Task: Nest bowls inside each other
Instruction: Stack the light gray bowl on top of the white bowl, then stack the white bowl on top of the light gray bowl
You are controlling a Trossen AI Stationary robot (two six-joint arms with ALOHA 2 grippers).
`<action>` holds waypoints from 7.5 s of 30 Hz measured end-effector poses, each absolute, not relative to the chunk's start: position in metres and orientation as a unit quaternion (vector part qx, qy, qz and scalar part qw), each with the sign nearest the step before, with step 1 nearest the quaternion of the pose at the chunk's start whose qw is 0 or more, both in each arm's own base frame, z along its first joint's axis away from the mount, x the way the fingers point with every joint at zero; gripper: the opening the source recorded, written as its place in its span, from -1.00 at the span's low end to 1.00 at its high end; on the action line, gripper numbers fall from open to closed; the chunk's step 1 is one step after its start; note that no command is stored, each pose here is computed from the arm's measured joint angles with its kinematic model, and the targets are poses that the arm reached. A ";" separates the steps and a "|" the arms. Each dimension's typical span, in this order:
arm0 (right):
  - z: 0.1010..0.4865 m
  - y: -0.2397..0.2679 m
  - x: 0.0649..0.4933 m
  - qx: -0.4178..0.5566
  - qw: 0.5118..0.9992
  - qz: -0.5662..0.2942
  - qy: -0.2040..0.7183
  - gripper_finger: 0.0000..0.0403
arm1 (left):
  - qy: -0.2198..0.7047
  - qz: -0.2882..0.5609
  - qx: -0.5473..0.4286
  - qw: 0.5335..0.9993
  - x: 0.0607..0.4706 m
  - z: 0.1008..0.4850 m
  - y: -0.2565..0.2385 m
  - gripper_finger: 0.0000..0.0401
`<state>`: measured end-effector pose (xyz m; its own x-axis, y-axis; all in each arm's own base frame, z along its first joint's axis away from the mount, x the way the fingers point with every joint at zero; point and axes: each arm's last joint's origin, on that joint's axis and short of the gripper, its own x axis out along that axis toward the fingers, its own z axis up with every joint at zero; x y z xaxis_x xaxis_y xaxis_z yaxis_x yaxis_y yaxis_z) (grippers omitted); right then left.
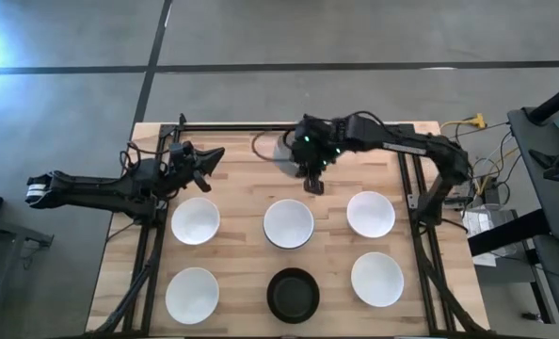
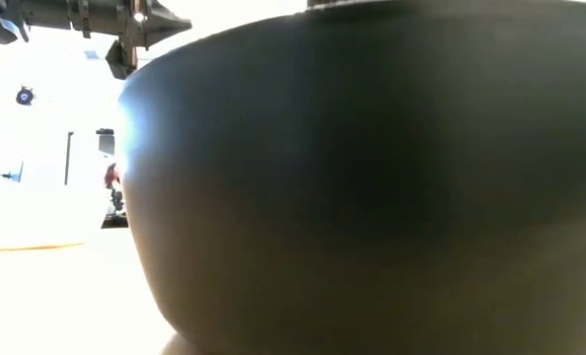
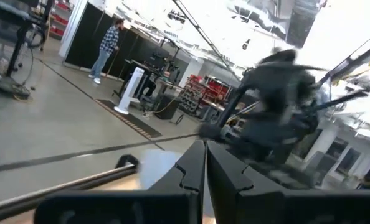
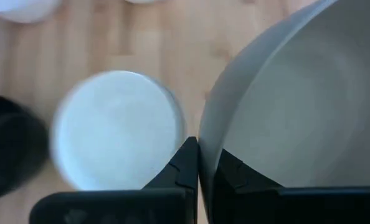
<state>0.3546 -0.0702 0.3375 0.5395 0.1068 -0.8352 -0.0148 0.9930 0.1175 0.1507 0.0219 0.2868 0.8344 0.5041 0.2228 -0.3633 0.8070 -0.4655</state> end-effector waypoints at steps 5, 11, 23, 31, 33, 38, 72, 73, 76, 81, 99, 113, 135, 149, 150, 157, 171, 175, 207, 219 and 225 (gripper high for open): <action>0.348 -0.014 0.356 0.034 0.881 0.083 0.464 -0.96 | -0.161 0.239 -0.162 0.944 0.150 0.287 0.022 -1.00; 0.338 0.052 0.363 -0.028 0.873 0.144 0.465 -0.96 | -0.169 0.238 -0.161 0.943 0.147 0.289 0.022 -1.00; 0.282 0.100 0.385 -0.074 0.837 0.092 0.534 -0.96 | -0.200 0.230 -0.167 0.938 0.133 0.298 0.021 -1.00; 0.254 0.106 0.393 -0.075 0.810 0.089 0.574 -0.96 | -0.198 0.208 -0.165 0.944 0.130 0.298 0.019 -1.00; 0.249 0.107 0.395 -0.076 0.808 0.088 0.578 -0.96 | -0.197 0.198 -0.164 0.946 0.130 0.298 0.019 -1.00; 0.238 0.108 0.399 -0.082 0.800 0.087 0.588 -0.96 | -0.196 0.187 -0.163 0.949 0.131 0.298 0.018 -1.00; 0.313 0.096 0.419 -0.013 0.884 0.097 0.457 -0.80 | -0.185 0.149 -0.157 0.959 0.134 0.297 0.016 -1.00; 0.310 0.095 0.422 -0.012 0.883 0.096 0.459 -0.87 | -0.185 0.149 -0.157 0.959 0.134 0.297 0.016 -1.00; 0.301 0.089 0.427 -0.010 0.879 0.089 0.469 -0.94 | -0.184 0.149 -0.157 0.959 0.134 0.297 0.016 -1.00; 0.288 0.085 0.431 -0.003 0.871 0.094 0.483 -0.96 | -0.184 0.149 -0.157 0.959 0.134 0.297 0.016 -1.00; 0.274 0.084 0.441 0.001 0.867 0.115 0.485 -0.96 | -0.184 0.149 -0.157 0.959 0.134 0.297 0.016 -1.00; 0.256 0.081 0.445 -0.006 0.850 0.115 0.514 -0.96 | -0.178 0.149 -0.156 0.960 0.137 0.295 0.016 -1.00; 0.278 0.078 0.431 0.057 0.844 0.098 0.525 -0.74 | -0.172 0.150 -0.156 0.961 0.139 0.293 0.016 -1.00; 0.260 0.079 0.425 0.063 0.816 0.090 0.567 -0.29 | -0.174 0.150 -0.156 0.961 0.138 0.294 0.016 -1.00; 0.257 0.079 0.425 0.063 0.813 0.089 0.572 -0.30 | -0.175 0.150 -0.156 0.961 0.138 0.294 0.016 -1.00; 0.240 0.080 0.425 0.065 0.797 0.084 0.595 -0.56 | -0.176 0.149 -0.156 0.960 0.138 0.294 0.016 -1.00; 0.276 0.083 0.425 0.026 0.818 0.041 0.573 -0.95 | -0.176 0.149 -0.158 0.960 0.138 0.294 0.016 -1.00; 0.283 0.083 0.426 0.018 0.829 0.038 0.557 -0.96 | -0.177 0.147 -0.171 0.958 0.138 0.294 0.016 -1.00; 0.241 0.088 0.444 -0.015 0.810 0.065 0.582 -0.96 | -0.178 0.145 -0.181 0.956 0.138 0.294 0.016 -1.00; 0.246 0.088 0.445 0.023 0.814 0.060 0.578 -0.56 | -0.178 0.143 -0.181 0.957 0.138 0.294 0.016 -1.00; 0.264 0.086 0.449 0.018 0.834 0.044 0.550 -0.36 | -0.179 0.143 -0.181 0.957 0.138 0.294 0.016 -1.00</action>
